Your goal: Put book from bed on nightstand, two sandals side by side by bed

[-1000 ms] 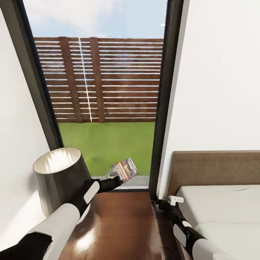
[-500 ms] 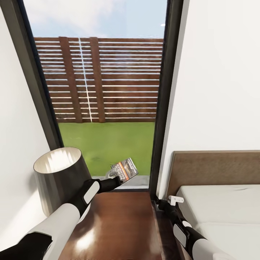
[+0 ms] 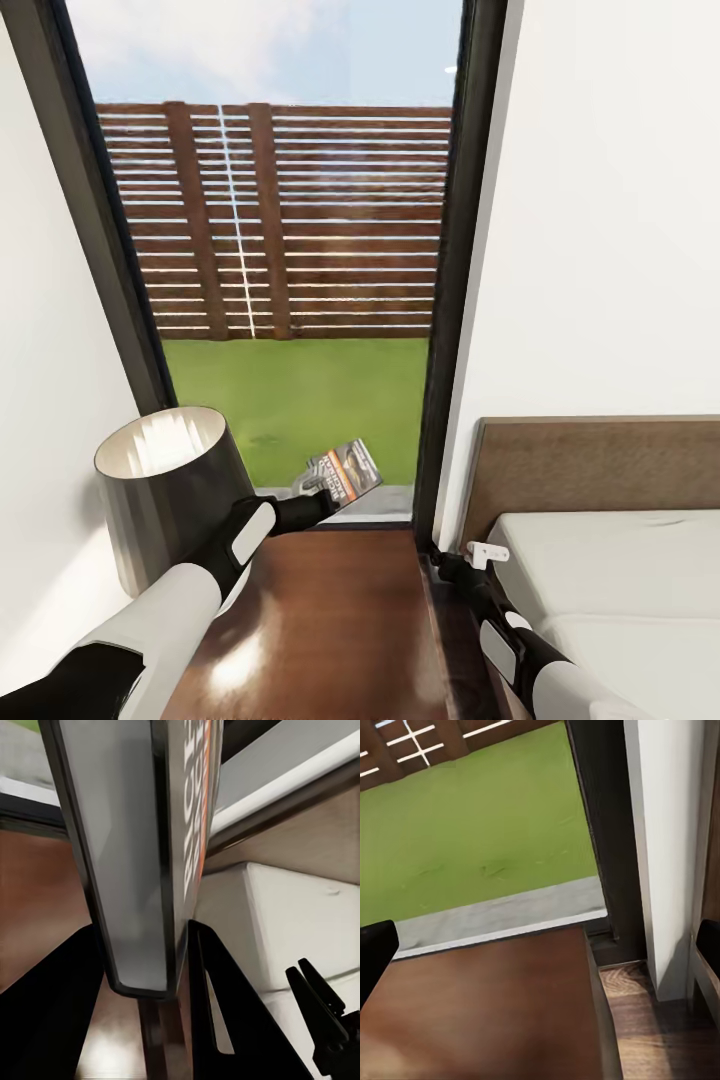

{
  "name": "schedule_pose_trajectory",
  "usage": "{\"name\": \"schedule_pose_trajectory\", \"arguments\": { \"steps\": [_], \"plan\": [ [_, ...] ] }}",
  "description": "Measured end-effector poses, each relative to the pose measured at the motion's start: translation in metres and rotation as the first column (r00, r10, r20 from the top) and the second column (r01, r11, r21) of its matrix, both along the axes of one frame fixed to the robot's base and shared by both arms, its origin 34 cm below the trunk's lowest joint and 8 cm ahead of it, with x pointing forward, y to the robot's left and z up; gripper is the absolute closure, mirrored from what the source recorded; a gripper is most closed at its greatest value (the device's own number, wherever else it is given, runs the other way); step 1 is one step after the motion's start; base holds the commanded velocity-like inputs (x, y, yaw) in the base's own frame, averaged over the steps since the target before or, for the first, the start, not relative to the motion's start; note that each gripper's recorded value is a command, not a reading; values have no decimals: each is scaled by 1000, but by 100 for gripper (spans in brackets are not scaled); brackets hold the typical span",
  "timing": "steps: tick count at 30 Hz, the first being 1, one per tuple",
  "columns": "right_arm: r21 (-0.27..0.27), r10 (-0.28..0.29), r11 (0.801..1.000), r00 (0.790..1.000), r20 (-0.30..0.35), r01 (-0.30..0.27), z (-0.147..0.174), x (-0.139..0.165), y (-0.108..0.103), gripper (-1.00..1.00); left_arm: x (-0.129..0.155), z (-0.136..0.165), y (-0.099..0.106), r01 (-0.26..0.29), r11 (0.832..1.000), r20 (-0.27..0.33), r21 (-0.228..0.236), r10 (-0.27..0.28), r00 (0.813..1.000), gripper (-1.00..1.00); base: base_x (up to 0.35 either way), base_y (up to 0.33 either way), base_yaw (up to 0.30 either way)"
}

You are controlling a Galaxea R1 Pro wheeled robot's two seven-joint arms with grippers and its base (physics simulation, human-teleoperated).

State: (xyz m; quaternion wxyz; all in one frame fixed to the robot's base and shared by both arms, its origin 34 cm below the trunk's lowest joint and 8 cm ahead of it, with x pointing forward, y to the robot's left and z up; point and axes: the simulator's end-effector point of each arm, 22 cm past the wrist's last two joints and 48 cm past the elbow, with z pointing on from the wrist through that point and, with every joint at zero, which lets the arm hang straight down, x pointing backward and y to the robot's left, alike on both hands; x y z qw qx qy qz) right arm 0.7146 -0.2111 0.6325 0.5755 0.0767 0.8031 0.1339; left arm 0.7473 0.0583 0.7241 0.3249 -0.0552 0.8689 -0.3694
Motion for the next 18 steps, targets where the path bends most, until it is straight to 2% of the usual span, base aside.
{"name": "schedule_pose_trajectory", "arguments": {
  "steps": [10,18],
  "plan": [
    [1,-1,1000,1000,0,1,0,0,0,-100,-10,-18,8,20,998,-62,64,-16,998,100,0,0,0],
    [2,-2,1000,1000,0,2,0,0,0,-100,-19,-29,9,39,996,-106,78,-31,994,100,0,0,0]
  ]
}}
